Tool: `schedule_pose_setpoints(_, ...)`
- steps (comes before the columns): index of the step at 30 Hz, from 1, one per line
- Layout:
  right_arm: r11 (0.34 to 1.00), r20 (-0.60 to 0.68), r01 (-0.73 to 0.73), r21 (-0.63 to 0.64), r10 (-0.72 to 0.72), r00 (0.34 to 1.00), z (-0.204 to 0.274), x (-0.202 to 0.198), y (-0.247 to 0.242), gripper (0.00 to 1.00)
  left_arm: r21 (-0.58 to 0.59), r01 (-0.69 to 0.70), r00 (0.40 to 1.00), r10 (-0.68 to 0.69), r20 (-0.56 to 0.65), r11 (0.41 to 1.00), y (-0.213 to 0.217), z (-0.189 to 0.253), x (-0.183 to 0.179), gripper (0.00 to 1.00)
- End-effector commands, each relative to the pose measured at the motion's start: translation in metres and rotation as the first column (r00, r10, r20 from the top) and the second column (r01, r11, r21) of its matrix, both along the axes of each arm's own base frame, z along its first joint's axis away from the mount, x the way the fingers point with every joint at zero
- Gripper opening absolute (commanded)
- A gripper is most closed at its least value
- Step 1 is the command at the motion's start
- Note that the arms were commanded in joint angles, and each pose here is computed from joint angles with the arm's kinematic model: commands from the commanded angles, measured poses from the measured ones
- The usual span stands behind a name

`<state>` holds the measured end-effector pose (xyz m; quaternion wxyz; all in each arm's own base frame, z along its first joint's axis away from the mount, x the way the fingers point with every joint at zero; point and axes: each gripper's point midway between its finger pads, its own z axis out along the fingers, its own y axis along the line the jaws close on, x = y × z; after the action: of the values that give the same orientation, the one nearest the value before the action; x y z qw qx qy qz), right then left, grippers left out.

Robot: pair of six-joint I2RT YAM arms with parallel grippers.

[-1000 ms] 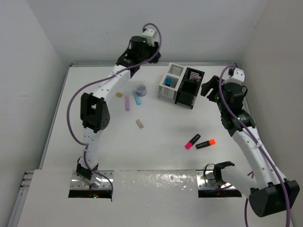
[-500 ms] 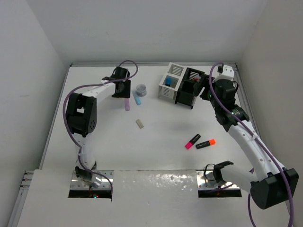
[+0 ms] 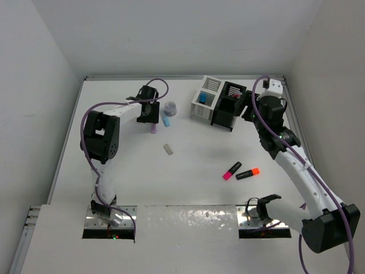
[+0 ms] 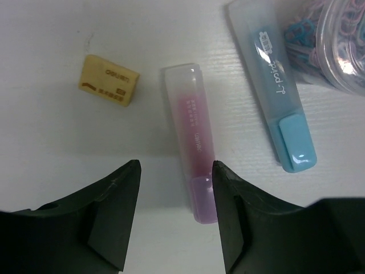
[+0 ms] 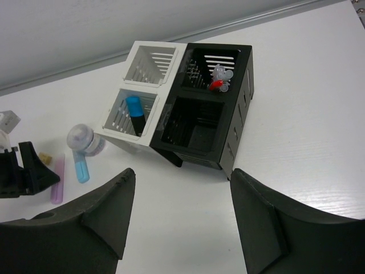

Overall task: Sort the stationery into containers
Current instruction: Pick up the pen from the center of the board.

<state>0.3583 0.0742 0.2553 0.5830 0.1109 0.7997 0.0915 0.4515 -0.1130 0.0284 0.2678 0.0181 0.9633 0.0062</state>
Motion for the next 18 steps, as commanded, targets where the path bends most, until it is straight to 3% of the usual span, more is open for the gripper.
schedule_pose_setpoints(1, 1.0, 0.068, 0.007, -0.002, -0.006, 0.998, 0.026, 0.001, -0.001, 0.67, -0.027, 0.023, 1.0, -0.023, 0.022, 0.999, -0.019, -0.007, 0.008, 0.51)
schedule_pose_setpoints(6, 1.0, 0.067, 0.014, -0.012, -0.013, 0.998, 0.027, -0.001, -0.004, 0.67, -0.013, 0.005, 1.0, -0.005, -0.01, 1.0, -0.021, -0.025, 0.009, 0.44)
schedule_pose_setpoints(11, 0.999, 0.083, 0.037, -0.017, -0.035, 0.996, 0.03, -0.005, -0.01, 0.67, -0.032, -0.042, 0.999, 0.042, -0.009, 0.999, -0.014, -0.019, 0.008, 0.01)
schedule_pose_setpoints(15, 0.999, 0.085, 0.04, -0.022, -0.038, 0.996, 0.031, -0.006, -0.011, 0.67, -0.073, -0.066, 0.996, 0.071, 0.058, 0.995, -0.01, 0.023, 0.019, 0.0)
schedule_pose_setpoints(18, 0.999, 0.093, 0.043, -0.022, -0.041, 0.995, 0.033, -0.005, -0.011, 0.67, -0.061, -0.062, 0.968, 0.075, 0.24, 0.996, -0.001, 0.089, 0.051, 0.0)
